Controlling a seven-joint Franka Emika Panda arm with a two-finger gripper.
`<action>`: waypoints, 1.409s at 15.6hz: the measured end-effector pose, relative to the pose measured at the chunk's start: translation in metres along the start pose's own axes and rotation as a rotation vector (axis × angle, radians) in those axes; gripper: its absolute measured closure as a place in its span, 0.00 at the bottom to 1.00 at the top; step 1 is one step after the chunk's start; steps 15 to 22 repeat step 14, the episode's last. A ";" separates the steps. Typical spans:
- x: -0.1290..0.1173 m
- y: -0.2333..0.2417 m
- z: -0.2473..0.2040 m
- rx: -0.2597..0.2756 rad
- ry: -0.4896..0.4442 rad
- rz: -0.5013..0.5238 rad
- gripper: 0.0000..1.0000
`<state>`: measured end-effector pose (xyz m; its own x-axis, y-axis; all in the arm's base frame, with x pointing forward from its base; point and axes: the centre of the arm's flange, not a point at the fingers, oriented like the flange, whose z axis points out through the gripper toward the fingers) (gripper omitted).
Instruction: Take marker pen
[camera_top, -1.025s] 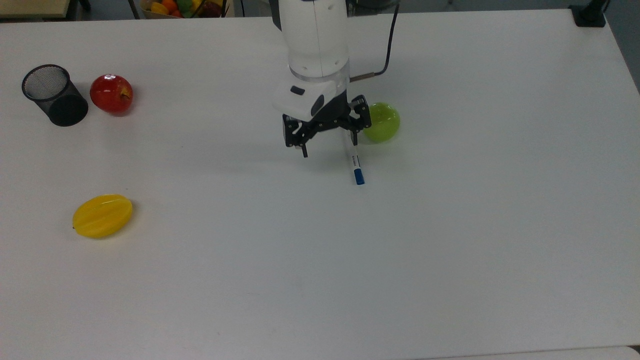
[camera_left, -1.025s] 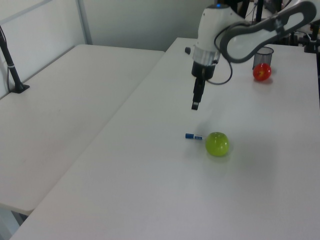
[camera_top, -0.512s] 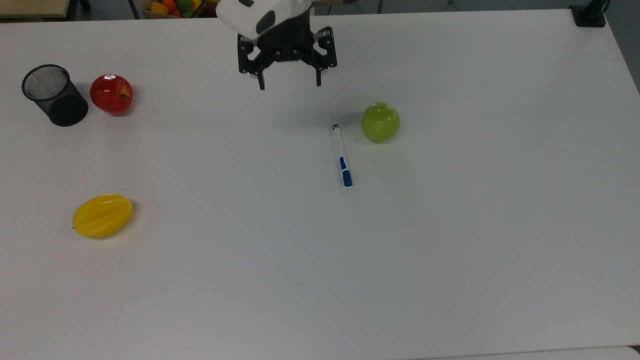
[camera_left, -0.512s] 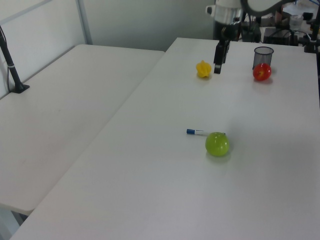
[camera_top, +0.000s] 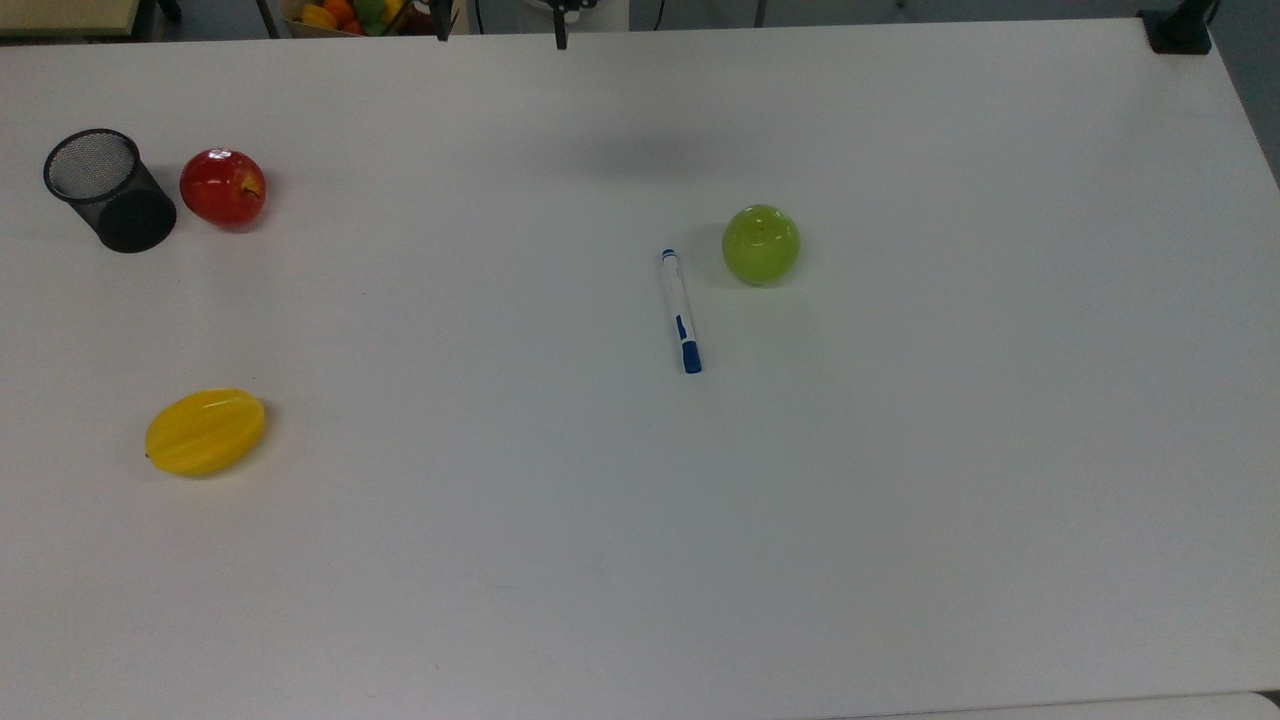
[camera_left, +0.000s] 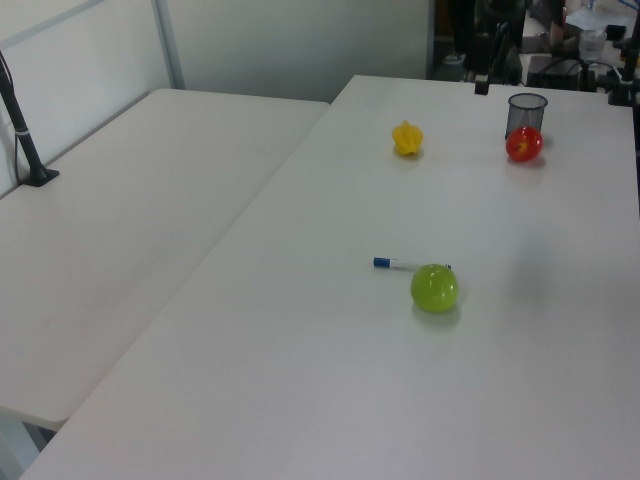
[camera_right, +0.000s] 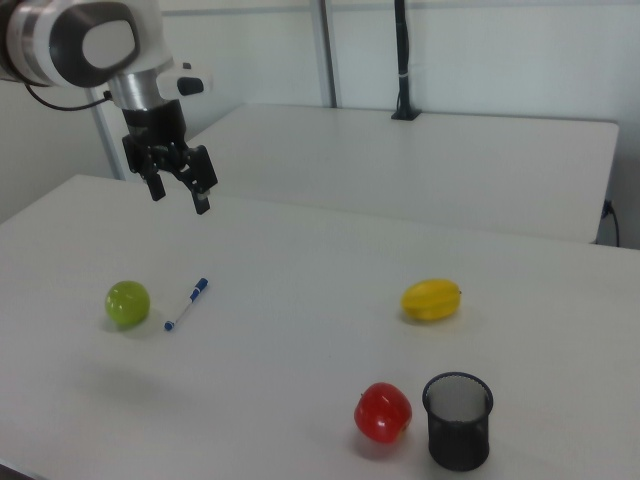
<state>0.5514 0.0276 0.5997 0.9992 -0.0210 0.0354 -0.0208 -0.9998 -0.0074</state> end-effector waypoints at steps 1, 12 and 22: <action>-0.004 -0.001 -0.008 0.000 0.001 -0.003 0.00; -0.002 0.011 -0.024 0.035 0.068 -0.100 0.00; -0.002 0.011 -0.024 0.035 0.068 -0.102 0.00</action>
